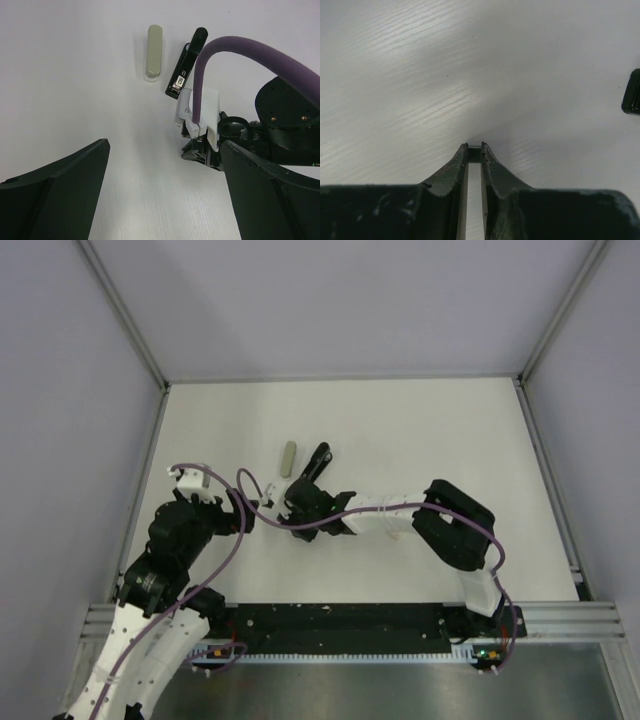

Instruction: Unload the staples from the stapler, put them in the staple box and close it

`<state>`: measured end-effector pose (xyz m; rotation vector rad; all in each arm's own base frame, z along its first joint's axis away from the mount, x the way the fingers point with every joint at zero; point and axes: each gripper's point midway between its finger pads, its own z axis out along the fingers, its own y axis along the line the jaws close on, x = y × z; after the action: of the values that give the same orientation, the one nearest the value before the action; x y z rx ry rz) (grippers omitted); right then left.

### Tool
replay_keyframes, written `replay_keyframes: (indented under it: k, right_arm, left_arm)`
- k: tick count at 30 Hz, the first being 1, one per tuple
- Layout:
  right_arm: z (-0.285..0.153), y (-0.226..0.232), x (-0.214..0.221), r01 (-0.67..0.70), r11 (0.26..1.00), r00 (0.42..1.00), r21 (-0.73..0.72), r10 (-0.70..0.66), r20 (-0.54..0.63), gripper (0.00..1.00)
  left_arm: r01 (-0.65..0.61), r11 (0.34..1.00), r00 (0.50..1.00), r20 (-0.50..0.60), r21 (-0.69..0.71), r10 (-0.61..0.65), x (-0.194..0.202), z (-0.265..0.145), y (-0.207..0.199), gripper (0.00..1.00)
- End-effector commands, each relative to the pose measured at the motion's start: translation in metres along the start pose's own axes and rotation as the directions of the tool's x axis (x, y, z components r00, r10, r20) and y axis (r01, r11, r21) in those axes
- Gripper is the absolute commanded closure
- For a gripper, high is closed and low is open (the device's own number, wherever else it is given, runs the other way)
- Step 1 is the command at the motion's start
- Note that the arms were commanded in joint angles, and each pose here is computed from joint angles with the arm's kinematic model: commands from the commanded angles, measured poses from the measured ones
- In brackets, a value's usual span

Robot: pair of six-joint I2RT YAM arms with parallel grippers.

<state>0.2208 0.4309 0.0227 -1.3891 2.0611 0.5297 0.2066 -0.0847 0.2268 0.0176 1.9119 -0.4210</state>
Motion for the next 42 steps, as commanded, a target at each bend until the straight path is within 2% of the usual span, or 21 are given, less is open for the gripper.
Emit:
replay_keyframes:
  k: [1,8,15,22,26,31,36,42]
  right_arm:
    - [-0.004,-0.006,0.001,0.019,0.997,1.0,0.079,-0.018,-0.01,0.9]
    - [-0.03,-0.032,-0.006,-0.061,0.968,0.998,0.243,0.059,0.015,0.93]
    - [-0.084,-0.073,0.02,-0.31,0.86,0.948,0.405,0.312,0.064,0.93]
    - [-0.166,-0.112,0.061,-0.543,0.681,0.833,0.492,0.509,0.215,0.93]
    - [-0.204,-0.136,0.099,-0.693,0.523,0.709,0.496,0.621,0.335,0.91]
    - [-0.224,-0.149,0.145,-0.788,0.35,0.58,0.506,0.698,0.42,0.9]
    - [-0.233,-0.148,0.172,-0.845,0.215,0.474,0.49,0.727,0.497,0.89]
    - [-0.245,-0.149,0.197,-0.849,0.108,0.42,0.517,0.73,0.539,0.89]
  left_arm:
    - [0.002,1.0,0.999,0.036,0.008,-0.003,-0.008,0.0,-0.002,0.01]
    - [0.002,1.0,0.999,0.045,0.006,-0.003,-0.009,-0.002,-0.001,0.01]
    - [0.003,1.0,0.998,0.055,0.011,-0.004,-0.011,-0.003,-0.002,0.01]
    - [0.001,1.0,0.999,0.051,0.019,-0.002,-0.009,-0.003,-0.003,0.01]
    - [0.001,1.0,0.999,0.051,0.024,-0.002,-0.009,-0.003,-0.004,0.01]
    - [-0.002,1.0,0.999,0.042,0.027,0.0,-0.008,-0.001,-0.005,0.01]
    - [-0.002,1.0,0.999,0.036,0.03,0.001,-0.008,0.0,-0.006,0.01]
    - [-0.002,0.999,1.0,0.029,0.036,0.001,-0.006,0.0,-0.007,0.01]
